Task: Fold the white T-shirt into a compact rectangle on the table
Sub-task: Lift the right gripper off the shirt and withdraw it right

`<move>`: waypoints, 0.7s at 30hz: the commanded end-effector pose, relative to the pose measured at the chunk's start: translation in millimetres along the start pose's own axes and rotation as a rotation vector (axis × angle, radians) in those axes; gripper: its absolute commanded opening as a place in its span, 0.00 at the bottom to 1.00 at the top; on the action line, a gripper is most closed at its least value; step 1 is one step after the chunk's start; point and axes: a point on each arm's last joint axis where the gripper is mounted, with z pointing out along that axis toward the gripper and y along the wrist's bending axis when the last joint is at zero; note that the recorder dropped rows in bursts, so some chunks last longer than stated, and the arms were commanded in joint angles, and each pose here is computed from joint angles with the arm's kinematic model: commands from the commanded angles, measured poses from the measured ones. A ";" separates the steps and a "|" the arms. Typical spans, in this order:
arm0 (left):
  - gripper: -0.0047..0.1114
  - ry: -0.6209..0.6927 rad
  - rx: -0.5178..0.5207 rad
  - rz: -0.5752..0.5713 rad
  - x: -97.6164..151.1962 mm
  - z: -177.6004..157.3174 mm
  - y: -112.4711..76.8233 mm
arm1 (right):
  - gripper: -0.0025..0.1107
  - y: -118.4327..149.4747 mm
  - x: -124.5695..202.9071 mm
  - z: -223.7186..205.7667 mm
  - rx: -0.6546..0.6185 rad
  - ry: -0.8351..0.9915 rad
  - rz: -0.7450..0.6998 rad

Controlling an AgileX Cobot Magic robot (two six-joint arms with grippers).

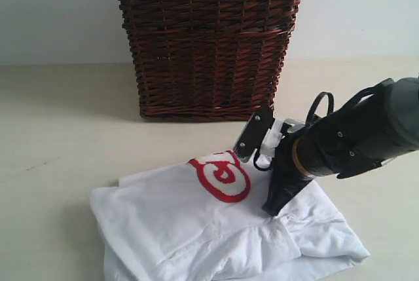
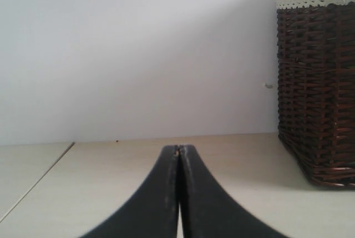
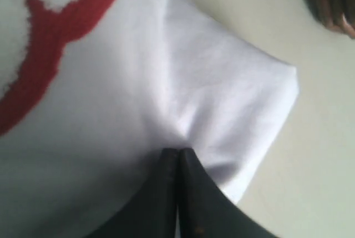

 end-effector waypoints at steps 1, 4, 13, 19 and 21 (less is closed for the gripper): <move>0.04 -0.005 -0.002 -0.011 -0.2 -0.5 0.1 | 0.02 7.1 40.8 -4.3 0.007 0.188 -0.041; 0.04 -0.005 -0.002 -0.011 -0.2 -0.5 0.1 | 0.02 11.9 46.2 -19.1 -0.030 0.166 -0.032; 0.04 -0.005 -0.002 -0.011 -0.2 -0.5 0.1 | 0.02 -11.6 0.7 -82.2 -0.001 -0.207 0.108; 0.04 -0.005 -0.002 -0.011 -0.2 -0.5 0.1 | 0.02 -22.1 -12.5 -131.4 0.019 -0.420 0.202; 0.04 -0.005 -0.002 -0.011 -0.2 -0.5 0.1 | 0.02 -29.3 -6.0 -141.4 0.088 -0.378 0.231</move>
